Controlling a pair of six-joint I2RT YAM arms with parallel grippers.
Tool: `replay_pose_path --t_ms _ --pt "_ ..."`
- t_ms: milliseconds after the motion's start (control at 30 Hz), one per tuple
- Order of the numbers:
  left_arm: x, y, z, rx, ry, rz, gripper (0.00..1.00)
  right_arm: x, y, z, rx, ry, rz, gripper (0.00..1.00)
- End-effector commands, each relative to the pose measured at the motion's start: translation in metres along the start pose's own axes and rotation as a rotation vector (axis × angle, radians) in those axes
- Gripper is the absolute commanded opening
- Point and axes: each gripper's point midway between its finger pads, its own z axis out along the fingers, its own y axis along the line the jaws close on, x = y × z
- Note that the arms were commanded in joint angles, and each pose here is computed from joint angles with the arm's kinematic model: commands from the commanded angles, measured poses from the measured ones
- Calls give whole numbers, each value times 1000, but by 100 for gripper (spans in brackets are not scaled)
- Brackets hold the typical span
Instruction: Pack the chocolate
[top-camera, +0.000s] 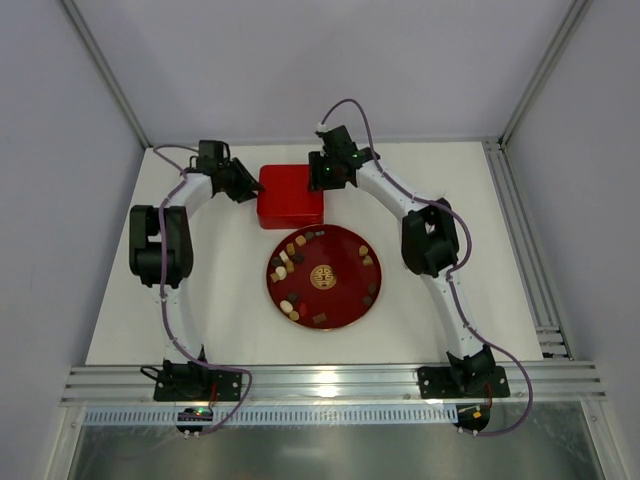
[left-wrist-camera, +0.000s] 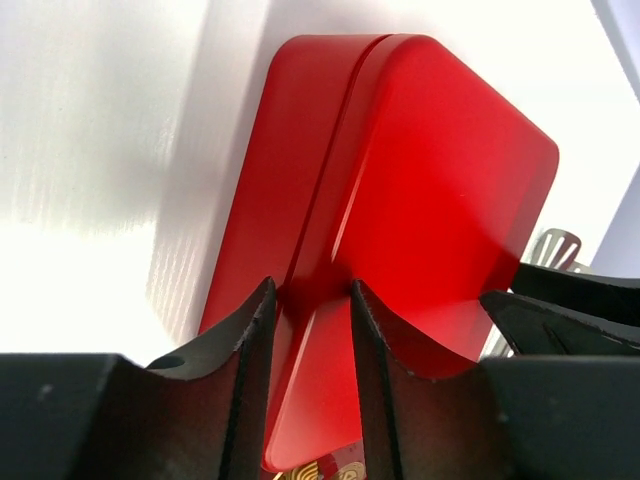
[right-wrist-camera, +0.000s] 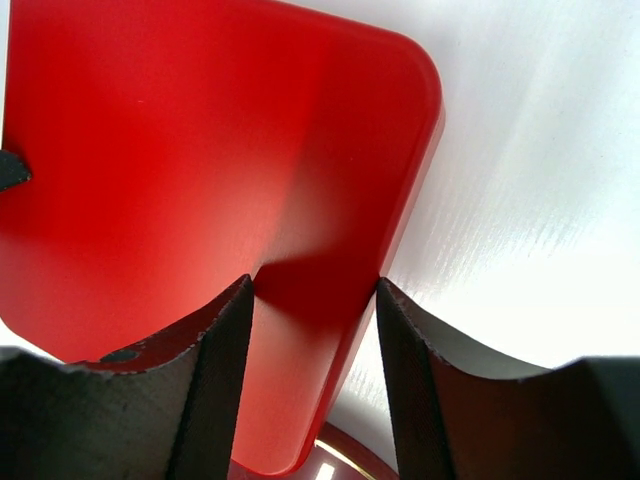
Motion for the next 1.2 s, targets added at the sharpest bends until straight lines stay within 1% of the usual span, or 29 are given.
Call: replay_pose_path --t_ms 0,67,100,167,367,433,667,833,900,1000,1033,1067,1167 --pt "53 44 8 -212 162 13 33 46 3 1 41 127 -47 51" --pt "60 55 8 -262 181 20 32 50 3 -1 42 126 -38 51" --pt "62 59 8 -279 184 26 32 61 -2 1 52 149 -36 50" --pt "67 70 9 -319 203 31 32 65 -4 1 58 152 -29 50" --pt "79 97 10 -435 238 49 32 88 -21 5 124 212 -41 50" --pt "83 105 11 -469 251 64 34 94 -24 5 136 231 -42 48" --pt "92 108 12 -525 272 82 36 104 -28 5 142 261 -44 46" --pt "92 110 13 -540 281 66 41 111 -27 2 126 292 -39 47" --pt "91 109 15 -546 280 58 41 116 -29 -1 123 301 -30 47" --pt "92 109 16 -557 285 41 41 121 -30 -8 87 305 0 48" --pt "92 110 16 -565 288 38 41 114 -27 -16 69 283 9 48" --pt "91 110 16 -567 281 32 41 126 -31 -17 68 305 15 48" --pt "88 110 16 -578 273 26 42 127 -28 -25 49 292 14 50"
